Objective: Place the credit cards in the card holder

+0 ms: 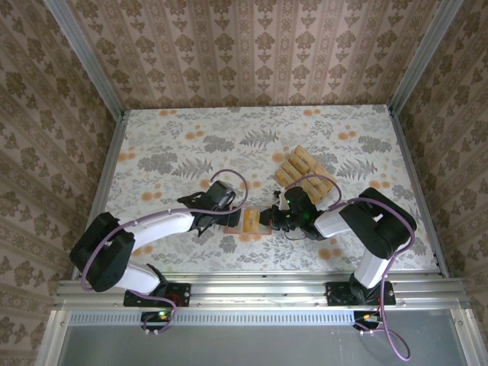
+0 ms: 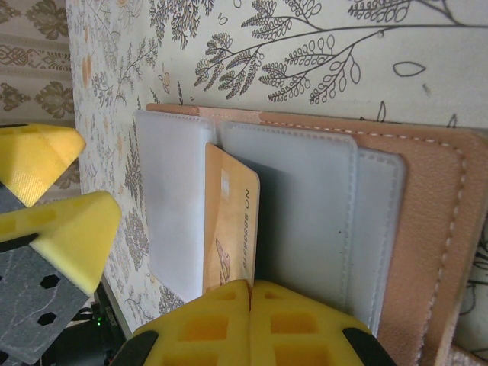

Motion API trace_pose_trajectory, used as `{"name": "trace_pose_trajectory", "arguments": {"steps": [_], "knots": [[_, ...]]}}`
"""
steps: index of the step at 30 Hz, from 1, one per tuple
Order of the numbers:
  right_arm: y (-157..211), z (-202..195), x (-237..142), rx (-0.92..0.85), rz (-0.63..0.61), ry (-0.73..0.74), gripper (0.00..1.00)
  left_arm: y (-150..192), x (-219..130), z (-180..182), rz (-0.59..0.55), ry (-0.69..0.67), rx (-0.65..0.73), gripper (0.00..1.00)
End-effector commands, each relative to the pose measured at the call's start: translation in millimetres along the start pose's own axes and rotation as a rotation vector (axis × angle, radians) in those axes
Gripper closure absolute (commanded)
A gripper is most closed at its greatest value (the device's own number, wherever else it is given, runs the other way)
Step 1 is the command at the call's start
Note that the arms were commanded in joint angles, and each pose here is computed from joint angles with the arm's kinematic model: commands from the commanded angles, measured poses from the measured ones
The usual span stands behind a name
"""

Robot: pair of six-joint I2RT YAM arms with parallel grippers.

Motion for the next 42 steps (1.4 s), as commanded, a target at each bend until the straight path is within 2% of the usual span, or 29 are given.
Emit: {"name": "trace_pose_trajectory", "arguments": {"steps": [1,16,42], "knots": [[5,-10,5,0.004,0.019,0.053,1.0,0,8,2,0.022,-0.03,0.021,0.0],[-7,-15,-5,0.013,-0.012,0.055,1.0,24,18,15,0.069,-0.062,-0.003,0.0],[-9,-14,5,0.01,0.042,0.013,1.0,27,21,15,0.082,-0.063,0.001,0.0]]}}
Point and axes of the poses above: each hand's point on the last joint's axis, 136 mm out from that joint toward the fingers, its own x axis out along the fingers, its own z axis along the line the jaws close on, y = z × x, the point moved 8 cm from there along -x, back along the fingers, and after that the axes turned 8 degrees about -x, right-handed, at the moved point
